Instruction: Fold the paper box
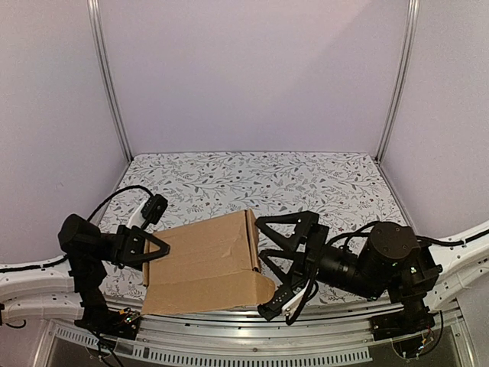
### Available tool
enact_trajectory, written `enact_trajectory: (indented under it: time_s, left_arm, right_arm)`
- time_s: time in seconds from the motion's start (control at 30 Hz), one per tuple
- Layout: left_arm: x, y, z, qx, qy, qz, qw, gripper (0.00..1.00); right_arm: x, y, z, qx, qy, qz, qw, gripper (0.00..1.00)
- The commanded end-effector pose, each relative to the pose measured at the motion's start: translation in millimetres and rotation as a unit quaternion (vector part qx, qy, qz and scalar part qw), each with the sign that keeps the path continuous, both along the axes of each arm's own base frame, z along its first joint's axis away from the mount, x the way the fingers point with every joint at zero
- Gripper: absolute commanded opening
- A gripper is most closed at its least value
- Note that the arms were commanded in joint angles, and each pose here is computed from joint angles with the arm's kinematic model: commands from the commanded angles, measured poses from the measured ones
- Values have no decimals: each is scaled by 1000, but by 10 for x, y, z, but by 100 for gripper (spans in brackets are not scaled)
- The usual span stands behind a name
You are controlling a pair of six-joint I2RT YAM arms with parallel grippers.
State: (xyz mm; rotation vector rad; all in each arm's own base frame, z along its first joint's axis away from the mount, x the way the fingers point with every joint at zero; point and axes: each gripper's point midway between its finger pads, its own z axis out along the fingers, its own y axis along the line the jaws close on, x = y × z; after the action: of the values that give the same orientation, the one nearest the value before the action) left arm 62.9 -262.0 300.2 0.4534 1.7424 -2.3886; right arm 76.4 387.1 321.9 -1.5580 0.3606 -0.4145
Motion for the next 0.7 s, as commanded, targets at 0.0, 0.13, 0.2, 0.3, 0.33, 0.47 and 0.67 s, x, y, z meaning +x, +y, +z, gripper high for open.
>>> enact_trajectory:
  time_s: [0.0, 0.13, 0.2, 0.3, 0.33, 0.47, 0.67]
  left_arm:
    - [-39, 48, 5, -8, -14, -5, 1000, 0]
    - [-40, 55, 0, -10, -15, -3, 1000, 0]
    - [-36, 56, -7, -10, -14, -1, 1000, 0]
    - [-37, 55, -6, -10, -14, -2, 1000, 0]
    - [-35, 54, -9, -9, -14, -1, 1000, 0]
    - [-30, 49, -16, -7, -13, -1, 1000, 0]
    - [-18, 39, -51, -1, -9, 0, 1000, 0]
  right_arm:
    - [-67, 58, 238, 30, -39, 9, 999, 99]
    - [-67, 49, 295, 34, -49, 7, 998, 99]
    - [-83, 35, 324, 37, -50, 9, 998, 99]
    - [-132, 46, 349, 40, -50, 17, 998, 99]
    - [-151, 56, 354, 39, -50, 19, 998, 99]
    - [-201, 101, 353, 36, -55, 28, 997, 99]
    - [-293, 201, 361, 29, -66, 43, 997, 99]
